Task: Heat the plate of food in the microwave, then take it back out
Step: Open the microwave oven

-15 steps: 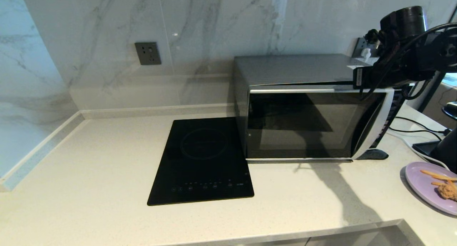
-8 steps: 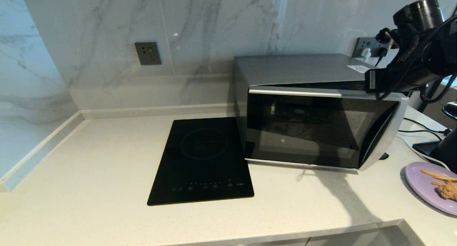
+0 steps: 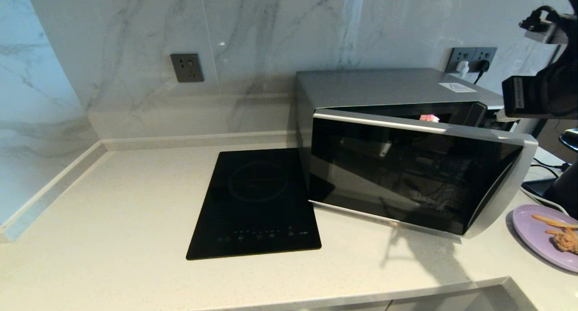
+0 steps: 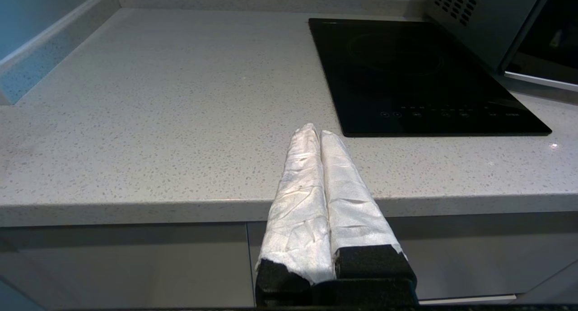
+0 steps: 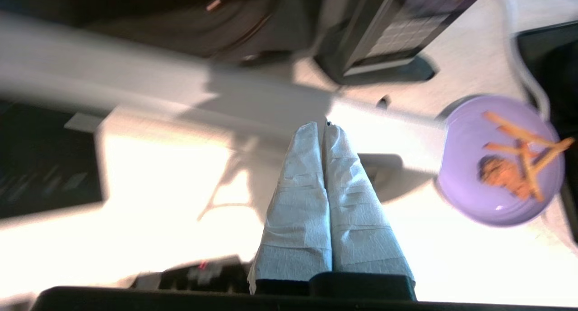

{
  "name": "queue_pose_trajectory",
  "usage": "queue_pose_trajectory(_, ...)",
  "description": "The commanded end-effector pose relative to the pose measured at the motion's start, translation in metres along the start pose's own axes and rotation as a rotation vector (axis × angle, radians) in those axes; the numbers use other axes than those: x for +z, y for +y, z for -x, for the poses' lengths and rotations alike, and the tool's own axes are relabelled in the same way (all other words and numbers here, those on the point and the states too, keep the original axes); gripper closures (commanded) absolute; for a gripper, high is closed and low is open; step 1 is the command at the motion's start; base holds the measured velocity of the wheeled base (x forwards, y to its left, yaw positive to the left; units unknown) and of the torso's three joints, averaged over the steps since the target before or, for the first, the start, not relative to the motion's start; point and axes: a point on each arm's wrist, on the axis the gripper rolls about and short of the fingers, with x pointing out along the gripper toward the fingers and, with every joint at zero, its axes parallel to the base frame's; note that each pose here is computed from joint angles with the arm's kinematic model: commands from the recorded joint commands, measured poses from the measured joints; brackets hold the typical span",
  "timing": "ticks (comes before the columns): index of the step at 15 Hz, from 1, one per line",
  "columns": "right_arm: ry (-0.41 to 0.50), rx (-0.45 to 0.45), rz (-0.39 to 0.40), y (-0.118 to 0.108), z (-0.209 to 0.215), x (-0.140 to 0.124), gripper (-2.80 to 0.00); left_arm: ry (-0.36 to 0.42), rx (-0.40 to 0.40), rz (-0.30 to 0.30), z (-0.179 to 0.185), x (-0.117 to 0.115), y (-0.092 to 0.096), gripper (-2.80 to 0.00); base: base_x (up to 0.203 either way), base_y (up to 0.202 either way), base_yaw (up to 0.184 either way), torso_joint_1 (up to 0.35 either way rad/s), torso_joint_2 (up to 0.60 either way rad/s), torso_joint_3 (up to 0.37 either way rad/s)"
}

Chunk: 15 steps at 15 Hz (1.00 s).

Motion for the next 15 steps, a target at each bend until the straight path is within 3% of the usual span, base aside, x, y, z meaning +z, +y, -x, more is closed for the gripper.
queue_pose_trajectory(1,-0.038,0.013,-0.008,-0.005,0.023,-0.002,0.0,0.001,0.001,0.001,0.0,0.0,0.0,0.0,0.0,0.0,0.0,0.0,0.0,0.0)
queue_pose_trajectory(7,-0.035,-0.197,-0.013,0.004,-0.041,0.009,0.0,0.001,0.001,0.001,0.0,0.0,0.0,0.0,0.0,0.0,0.0,0.0,0.0,0.0)
queue_pose_trajectory(12,0.037,-0.237,0.014,0.01,-0.083,0.004,0.0,0.001,0.001,0.001,0.0,0.0,0.0,0.0,0.0,0.0,0.0,0.0,0.0,0.0)
queue_pose_trajectory(15,0.058,-0.237,0.02,0.01,-0.085,0.0,0.0,0.001,0.001,0.001,0.0,0.0,0.0,0.0,0.0,0.0,0.0,0.0,0.0,0.0)
